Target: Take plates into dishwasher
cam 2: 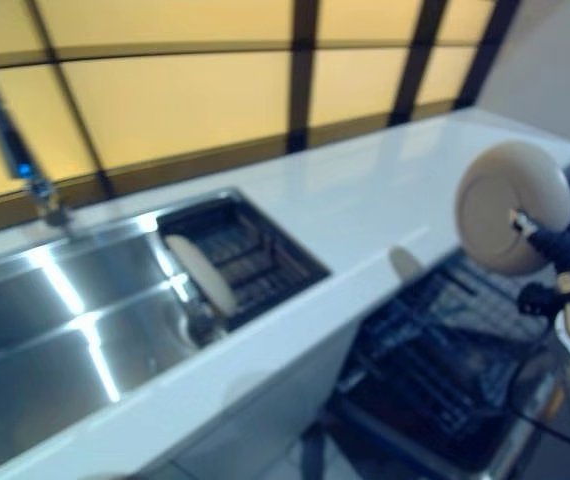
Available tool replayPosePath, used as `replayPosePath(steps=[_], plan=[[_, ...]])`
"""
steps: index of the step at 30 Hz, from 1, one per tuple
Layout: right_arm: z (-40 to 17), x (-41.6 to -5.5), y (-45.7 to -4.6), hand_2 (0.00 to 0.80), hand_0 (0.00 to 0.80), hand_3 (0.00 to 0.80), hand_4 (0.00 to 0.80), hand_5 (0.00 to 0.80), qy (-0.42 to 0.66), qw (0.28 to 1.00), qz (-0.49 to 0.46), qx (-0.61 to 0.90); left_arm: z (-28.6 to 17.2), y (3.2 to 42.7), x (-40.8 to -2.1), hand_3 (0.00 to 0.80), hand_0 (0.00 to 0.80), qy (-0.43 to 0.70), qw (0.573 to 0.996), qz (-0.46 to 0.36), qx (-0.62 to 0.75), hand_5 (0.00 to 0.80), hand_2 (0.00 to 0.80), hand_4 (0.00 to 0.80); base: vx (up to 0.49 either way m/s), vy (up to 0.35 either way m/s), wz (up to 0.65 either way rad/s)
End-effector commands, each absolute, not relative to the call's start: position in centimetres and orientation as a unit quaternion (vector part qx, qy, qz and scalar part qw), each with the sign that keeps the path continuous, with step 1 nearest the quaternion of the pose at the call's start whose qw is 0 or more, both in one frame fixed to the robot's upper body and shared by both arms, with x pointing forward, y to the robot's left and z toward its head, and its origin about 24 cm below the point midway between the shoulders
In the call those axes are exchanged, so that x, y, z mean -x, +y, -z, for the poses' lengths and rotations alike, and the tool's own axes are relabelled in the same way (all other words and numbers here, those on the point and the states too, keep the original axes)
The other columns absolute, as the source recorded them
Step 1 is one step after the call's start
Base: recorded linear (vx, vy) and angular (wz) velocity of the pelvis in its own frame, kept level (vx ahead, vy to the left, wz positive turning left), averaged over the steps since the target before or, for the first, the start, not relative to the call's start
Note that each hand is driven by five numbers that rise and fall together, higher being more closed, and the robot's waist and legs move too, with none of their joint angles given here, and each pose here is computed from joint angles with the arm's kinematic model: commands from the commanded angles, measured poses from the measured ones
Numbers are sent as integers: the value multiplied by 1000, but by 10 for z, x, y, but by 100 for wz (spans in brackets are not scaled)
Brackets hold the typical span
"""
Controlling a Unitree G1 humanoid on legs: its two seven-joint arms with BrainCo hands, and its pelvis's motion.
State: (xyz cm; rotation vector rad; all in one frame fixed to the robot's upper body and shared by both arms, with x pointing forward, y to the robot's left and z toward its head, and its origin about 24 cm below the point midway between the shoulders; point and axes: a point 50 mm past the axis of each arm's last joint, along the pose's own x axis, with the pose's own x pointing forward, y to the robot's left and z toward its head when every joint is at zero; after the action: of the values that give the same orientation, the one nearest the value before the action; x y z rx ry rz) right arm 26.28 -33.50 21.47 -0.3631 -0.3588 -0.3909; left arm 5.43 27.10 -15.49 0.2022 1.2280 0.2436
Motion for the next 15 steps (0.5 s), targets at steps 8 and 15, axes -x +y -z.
replayPosePath(steps=[8,15], plan=[[-233,-266,-320,800,800,800,800,800,-214,943,168,192,138,278,-113,0,0,487,856,-116,-130,0,0,0,-51,-114,-6],[-206,-270,-321,800,800,800,800,800,-152,954,149,213,140,274,-109,0,0,488,857,-116,-121,0,0,0,-30,-38,0]])
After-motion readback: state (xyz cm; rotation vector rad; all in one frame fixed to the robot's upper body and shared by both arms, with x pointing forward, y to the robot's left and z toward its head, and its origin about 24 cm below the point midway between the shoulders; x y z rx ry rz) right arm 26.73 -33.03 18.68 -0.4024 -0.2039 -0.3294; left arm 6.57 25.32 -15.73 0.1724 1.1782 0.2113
